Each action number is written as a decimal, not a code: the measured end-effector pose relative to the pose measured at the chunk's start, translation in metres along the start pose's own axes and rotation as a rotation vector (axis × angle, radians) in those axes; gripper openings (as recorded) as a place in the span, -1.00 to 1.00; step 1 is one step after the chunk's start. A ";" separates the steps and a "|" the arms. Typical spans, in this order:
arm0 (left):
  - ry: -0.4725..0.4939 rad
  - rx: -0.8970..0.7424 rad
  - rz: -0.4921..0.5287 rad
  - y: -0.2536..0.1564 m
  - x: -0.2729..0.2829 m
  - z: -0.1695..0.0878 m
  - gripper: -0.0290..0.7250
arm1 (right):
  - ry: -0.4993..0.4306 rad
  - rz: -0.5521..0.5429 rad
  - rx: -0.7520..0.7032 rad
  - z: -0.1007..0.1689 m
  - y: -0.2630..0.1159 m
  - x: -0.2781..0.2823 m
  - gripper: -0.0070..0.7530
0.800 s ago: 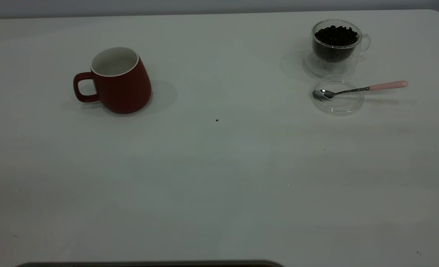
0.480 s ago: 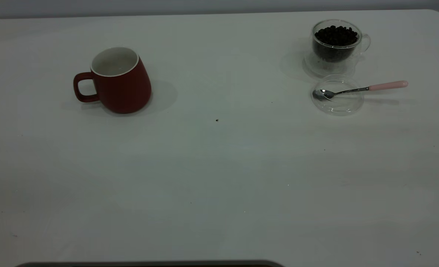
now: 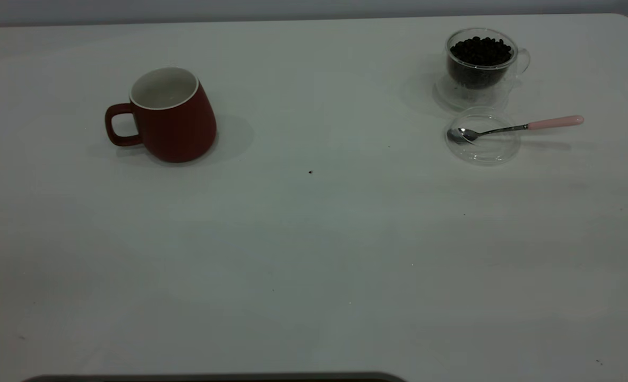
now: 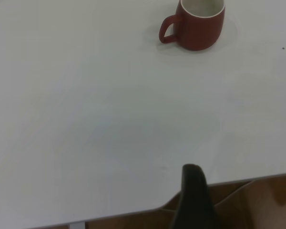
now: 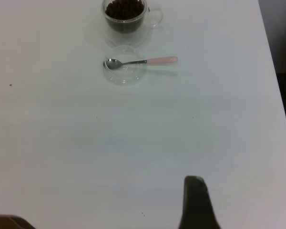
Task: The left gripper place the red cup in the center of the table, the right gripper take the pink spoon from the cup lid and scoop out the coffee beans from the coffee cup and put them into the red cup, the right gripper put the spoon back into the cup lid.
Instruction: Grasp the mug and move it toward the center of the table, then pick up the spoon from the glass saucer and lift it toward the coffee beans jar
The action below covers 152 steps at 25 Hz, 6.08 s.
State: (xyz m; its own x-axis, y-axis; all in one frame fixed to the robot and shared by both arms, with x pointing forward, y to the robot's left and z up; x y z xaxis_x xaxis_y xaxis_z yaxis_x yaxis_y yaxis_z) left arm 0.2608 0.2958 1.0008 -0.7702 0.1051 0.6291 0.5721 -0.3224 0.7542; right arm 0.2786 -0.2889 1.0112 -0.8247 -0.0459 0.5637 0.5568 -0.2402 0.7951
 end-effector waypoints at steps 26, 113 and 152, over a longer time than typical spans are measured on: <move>-0.003 0.015 0.010 0.002 -0.001 0.000 0.63 | 0.000 0.000 0.000 0.000 0.000 0.000 0.43; -0.759 -1.177 0.207 0.131 -0.484 -0.098 0.63 | 0.000 0.000 0.000 0.000 0.000 0.000 0.43; -0.257 -0.163 0.481 0.066 -0.050 -0.003 0.63 | 0.001 0.000 0.000 0.000 0.000 0.000 0.43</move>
State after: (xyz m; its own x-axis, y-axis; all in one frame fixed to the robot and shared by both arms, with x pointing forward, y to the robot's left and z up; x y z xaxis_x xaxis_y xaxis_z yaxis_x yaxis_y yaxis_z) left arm 0.3363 0.2669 1.0184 -0.3284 0.1295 0.9356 0.7748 -0.5296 0.3453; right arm 0.2786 -0.2888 1.0112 -0.8247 -0.0467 0.5636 0.5569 -0.2405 0.7950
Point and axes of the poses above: a point on each arm's last joint axis where the gripper is mounted, x pointing back along that axis away from the gripper, z along the wrist's bending axis when the last joint is at zero, y = z × x, the point moved 5 cm from there along -x, pointing out along that axis toward the gripper, and after that the axes turned 14 degrees about -x, right-handed, at the moved point
